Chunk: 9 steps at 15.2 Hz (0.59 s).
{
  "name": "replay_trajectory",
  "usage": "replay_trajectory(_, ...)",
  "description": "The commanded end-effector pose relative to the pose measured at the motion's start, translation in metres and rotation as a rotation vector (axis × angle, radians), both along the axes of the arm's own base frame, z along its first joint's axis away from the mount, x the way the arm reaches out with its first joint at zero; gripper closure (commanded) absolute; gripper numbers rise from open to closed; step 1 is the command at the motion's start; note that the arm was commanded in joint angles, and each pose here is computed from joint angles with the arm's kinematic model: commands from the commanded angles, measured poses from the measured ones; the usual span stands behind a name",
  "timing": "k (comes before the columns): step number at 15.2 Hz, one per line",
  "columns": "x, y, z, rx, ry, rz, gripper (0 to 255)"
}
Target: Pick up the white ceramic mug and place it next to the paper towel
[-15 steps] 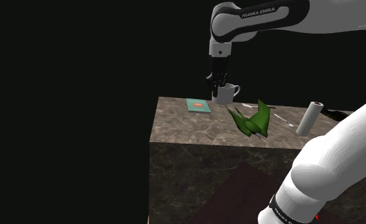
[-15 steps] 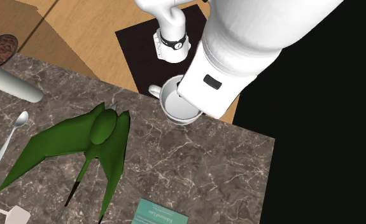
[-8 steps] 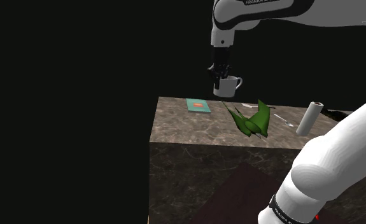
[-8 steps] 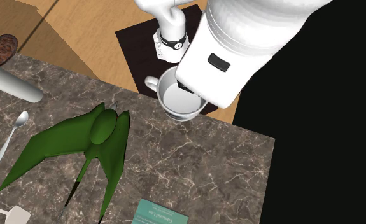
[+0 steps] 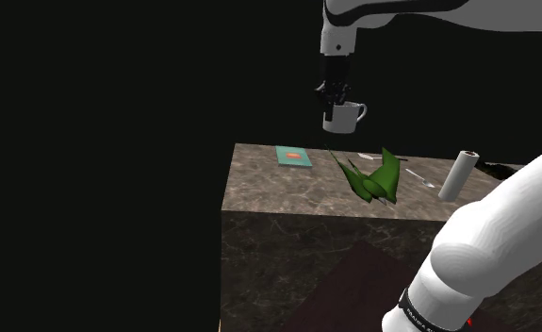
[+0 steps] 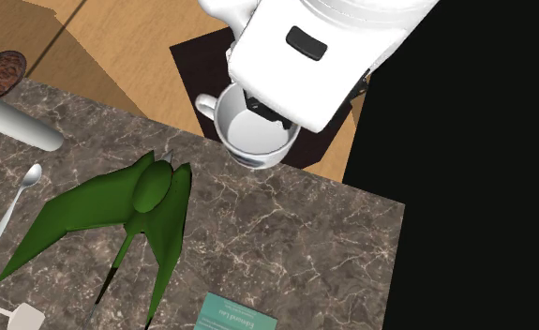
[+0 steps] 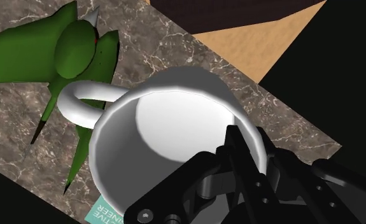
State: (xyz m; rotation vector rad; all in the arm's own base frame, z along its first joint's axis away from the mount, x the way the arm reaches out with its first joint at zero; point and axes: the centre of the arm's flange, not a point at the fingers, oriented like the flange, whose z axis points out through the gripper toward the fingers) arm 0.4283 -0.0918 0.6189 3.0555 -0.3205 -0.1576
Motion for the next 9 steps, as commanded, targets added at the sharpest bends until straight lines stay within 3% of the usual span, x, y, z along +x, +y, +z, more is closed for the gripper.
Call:
replay_trajectory(1,-0.015,-0.019,0.000,0.000,0.000,0.000,255)
replay_trajectory(9,-0.083,-0.099,0.000,0.000,0.000,0.000,255)
